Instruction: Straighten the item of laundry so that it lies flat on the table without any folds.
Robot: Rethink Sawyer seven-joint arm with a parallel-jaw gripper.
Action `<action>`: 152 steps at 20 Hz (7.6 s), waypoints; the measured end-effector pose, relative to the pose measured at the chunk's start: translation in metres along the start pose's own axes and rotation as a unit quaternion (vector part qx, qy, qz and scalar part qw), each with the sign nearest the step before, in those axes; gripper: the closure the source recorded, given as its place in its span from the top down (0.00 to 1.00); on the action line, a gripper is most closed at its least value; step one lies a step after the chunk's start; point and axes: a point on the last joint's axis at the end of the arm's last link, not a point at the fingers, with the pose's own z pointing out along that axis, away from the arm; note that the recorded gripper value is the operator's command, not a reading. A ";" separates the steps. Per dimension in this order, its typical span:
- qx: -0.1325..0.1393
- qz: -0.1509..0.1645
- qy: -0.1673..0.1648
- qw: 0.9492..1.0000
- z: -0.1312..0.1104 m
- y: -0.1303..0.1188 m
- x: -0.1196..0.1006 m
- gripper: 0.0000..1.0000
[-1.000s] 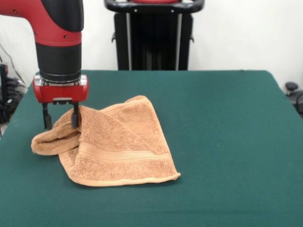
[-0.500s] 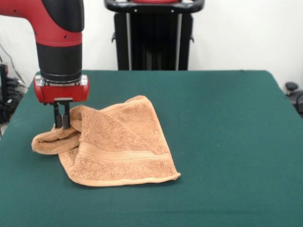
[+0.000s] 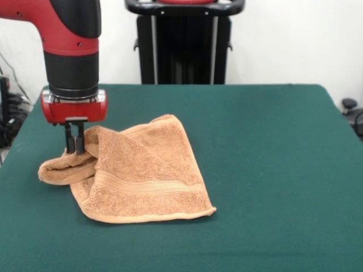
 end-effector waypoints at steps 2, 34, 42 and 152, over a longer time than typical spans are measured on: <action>0.001 -0.001 0.001 1.000 -0.006 0.001 0.002 0.00; 0.029 0.012 0.013 0.999 -0.050 0.031 0.085 0.00; 0.040 0.033 -0.010 0.999 -0.056 0.073 0.071 0.00; 0.029 0.079 -0.002 0.996 0.032 0.097 0.088 1.00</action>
